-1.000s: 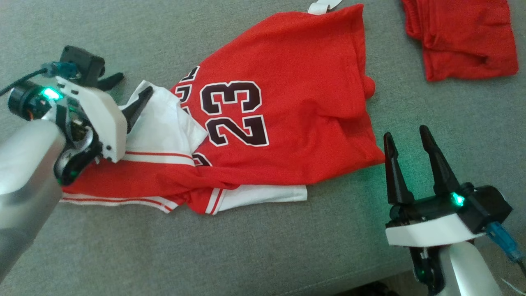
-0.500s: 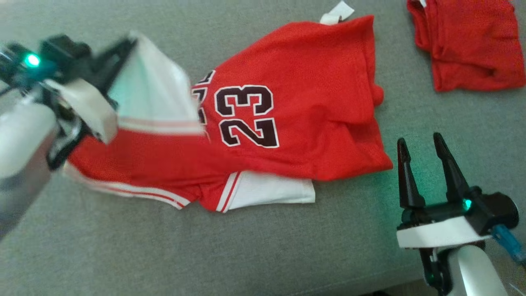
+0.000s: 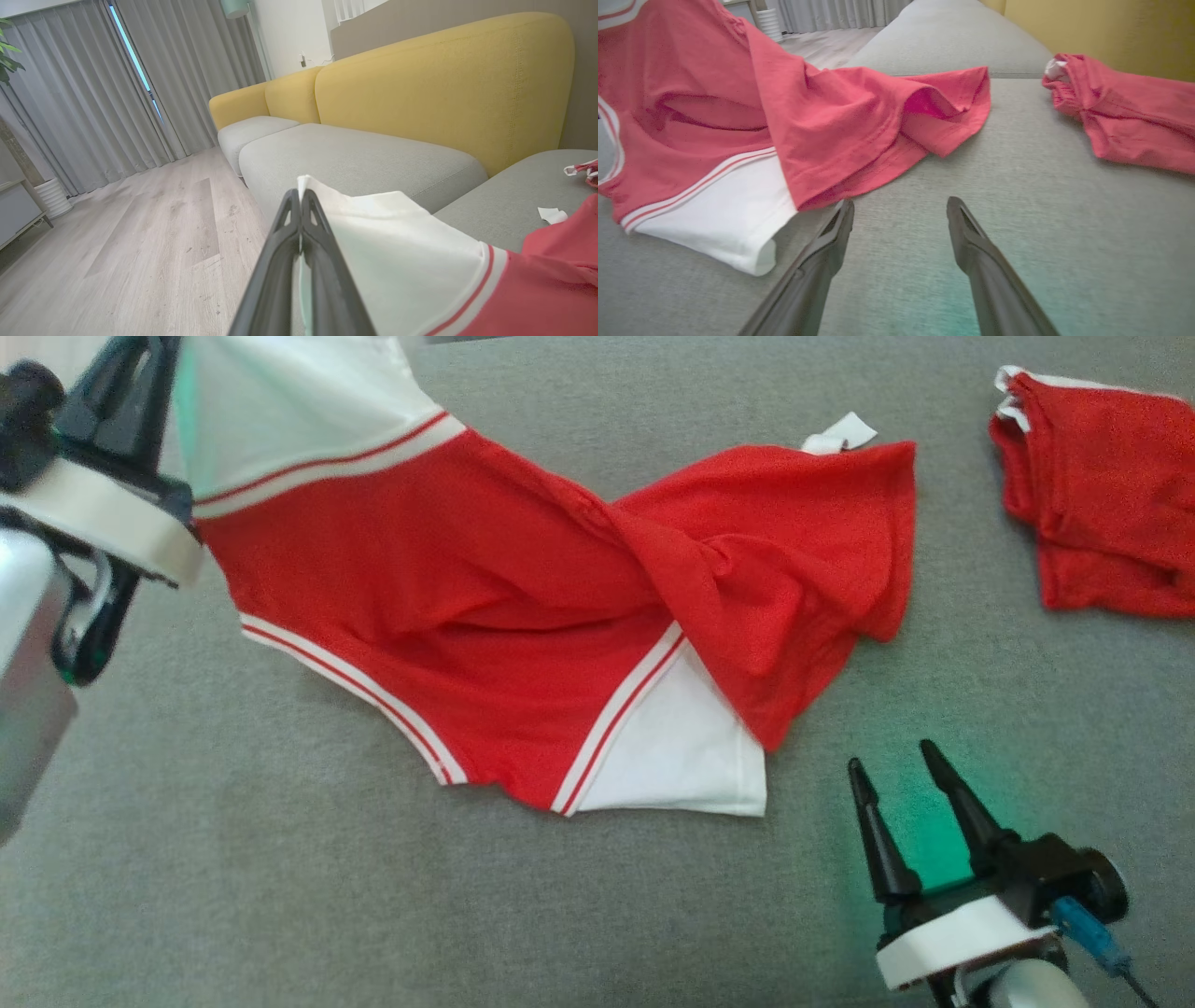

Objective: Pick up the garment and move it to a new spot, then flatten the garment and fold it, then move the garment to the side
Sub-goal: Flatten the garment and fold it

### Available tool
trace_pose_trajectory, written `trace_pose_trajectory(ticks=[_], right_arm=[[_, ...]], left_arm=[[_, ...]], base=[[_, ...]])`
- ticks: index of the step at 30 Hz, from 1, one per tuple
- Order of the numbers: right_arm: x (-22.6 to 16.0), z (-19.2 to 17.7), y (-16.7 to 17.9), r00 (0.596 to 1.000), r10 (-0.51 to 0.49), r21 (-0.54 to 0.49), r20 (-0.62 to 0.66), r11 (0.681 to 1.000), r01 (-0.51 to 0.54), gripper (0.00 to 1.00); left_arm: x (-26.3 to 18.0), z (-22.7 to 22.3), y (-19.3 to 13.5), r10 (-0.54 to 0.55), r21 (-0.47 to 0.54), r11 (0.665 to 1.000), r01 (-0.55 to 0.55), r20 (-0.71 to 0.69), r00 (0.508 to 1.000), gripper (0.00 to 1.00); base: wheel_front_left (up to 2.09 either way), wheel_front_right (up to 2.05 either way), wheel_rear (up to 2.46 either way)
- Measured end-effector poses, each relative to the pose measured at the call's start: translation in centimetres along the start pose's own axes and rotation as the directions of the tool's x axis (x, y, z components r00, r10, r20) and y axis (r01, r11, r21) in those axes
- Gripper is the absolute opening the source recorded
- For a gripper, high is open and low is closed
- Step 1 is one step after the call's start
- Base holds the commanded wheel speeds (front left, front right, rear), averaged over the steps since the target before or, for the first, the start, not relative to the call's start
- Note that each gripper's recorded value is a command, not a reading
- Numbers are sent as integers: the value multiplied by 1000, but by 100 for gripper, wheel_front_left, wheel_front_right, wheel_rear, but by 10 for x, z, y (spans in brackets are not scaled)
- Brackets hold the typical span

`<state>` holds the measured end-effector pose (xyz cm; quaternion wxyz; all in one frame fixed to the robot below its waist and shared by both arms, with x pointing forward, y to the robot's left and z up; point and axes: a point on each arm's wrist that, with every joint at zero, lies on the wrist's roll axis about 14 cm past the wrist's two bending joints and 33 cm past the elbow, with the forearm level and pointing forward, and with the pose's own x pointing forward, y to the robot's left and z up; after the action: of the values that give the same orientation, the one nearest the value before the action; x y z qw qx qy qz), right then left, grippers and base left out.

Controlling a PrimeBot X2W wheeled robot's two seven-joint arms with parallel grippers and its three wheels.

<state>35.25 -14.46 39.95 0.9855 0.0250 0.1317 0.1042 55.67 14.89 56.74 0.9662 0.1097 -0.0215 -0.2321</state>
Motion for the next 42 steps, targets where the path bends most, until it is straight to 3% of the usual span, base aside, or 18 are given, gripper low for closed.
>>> trace_pose_trajectory(ticks=[15, 28, 34, 38, 40, 41, 42], right_arm=[[35, -4, 53, 980, 200, 19, -24, 980, -199, 100], [74, 12, 42, 986, 169, 108, 13, 980, -169, 100], [90, 8, 18, 995, 104, 106, -8, 989, -102, 100], [96, 11, 20, 994, 111, 92, -1, 990, -110, 100], [98, 16, 22, 993, 114, 85, 15, 990, -115, 44], [99, 18, 22, 993, 115, 82, 22, 990, -116, 0], [99, 20, 22, 993, 115, 79, 29, 990, -117, 0]], left_arm=[[-15, -9, 1, 8, -6, 1000, -8, -6, 1000, 0], [-19, -16, 7, 20, 10, 1000, -20, -14, 1000, 0], [-25, -18, 12, 38, 18, 999, -37, -22, 999, 0], [-29, -18, 15, 46, 17, 999, -46, -22, 999, 0], [-30, -18, 17, 51, 21, 998, -51, -22, 998, 0], [-30, -18, 18, 53, 24, 998, -53, -22, 998, 0], [-31, -17, 18, 55, 24, 998, -55, -20, 998, 0]], base=[[0, 0, 0], [0, 0, 0], [0, 0, 0], [0, 0, 0], [0, 0, 0], [0, 0, 0], [0, 0, 0]])
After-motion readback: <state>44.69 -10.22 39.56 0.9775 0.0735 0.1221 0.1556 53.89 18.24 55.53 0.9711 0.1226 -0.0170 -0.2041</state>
